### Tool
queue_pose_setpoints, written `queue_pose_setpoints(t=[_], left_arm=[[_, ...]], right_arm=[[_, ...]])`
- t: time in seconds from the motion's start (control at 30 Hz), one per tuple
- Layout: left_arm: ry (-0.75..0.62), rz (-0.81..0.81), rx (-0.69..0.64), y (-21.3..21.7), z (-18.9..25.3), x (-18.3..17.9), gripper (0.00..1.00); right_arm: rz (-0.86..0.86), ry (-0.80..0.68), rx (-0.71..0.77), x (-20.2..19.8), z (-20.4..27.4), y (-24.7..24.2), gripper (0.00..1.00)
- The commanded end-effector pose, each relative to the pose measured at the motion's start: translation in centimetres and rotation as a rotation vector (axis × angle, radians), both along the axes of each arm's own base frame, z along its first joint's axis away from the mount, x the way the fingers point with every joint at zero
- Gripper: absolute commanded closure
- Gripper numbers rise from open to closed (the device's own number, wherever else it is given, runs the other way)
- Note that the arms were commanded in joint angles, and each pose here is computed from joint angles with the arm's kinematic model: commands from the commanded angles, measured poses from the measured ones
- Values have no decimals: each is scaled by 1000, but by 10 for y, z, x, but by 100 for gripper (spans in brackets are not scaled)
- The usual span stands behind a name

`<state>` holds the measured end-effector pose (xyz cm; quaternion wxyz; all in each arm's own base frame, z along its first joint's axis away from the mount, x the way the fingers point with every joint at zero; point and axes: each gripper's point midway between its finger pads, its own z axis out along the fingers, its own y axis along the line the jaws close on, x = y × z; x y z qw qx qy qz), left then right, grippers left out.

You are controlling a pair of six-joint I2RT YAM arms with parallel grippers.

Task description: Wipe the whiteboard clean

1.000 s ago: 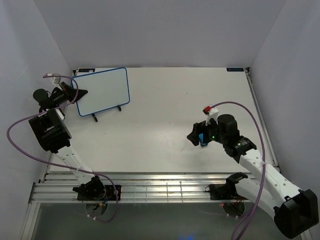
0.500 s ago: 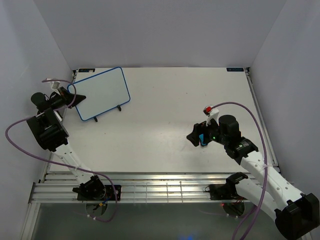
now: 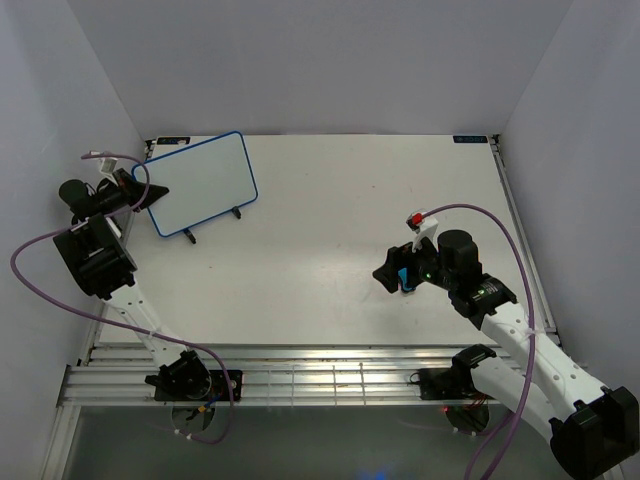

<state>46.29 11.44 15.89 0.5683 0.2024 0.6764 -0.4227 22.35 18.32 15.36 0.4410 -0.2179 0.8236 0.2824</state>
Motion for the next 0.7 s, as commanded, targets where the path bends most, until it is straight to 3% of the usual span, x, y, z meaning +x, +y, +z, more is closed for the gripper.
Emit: queue_pose_setpoints(t=[0.0, 0.23, 0.37, 0.6, 0.67], left_arm=[[-227, 79, 158, 24, 14, 19, 100], [-190, 113, 134, 18, -11, 11, 100], [-178, 147, 131, 18, -20, 5, 87], [-176, 185, 131, 23, -16, 2, 81], [-183, 190, 135, 26, -11, 1, 88]], right_arm=[[30, -62, 32, 3, 17, 7, 10], [34, -68, 33, 1, 17, 6, 10], [38, -70, 40, 0, 19, 7, 10], [40, -76, 42, -1, 21, 7, 10], [42, -78, 43, -2, 21, 7, 10]])
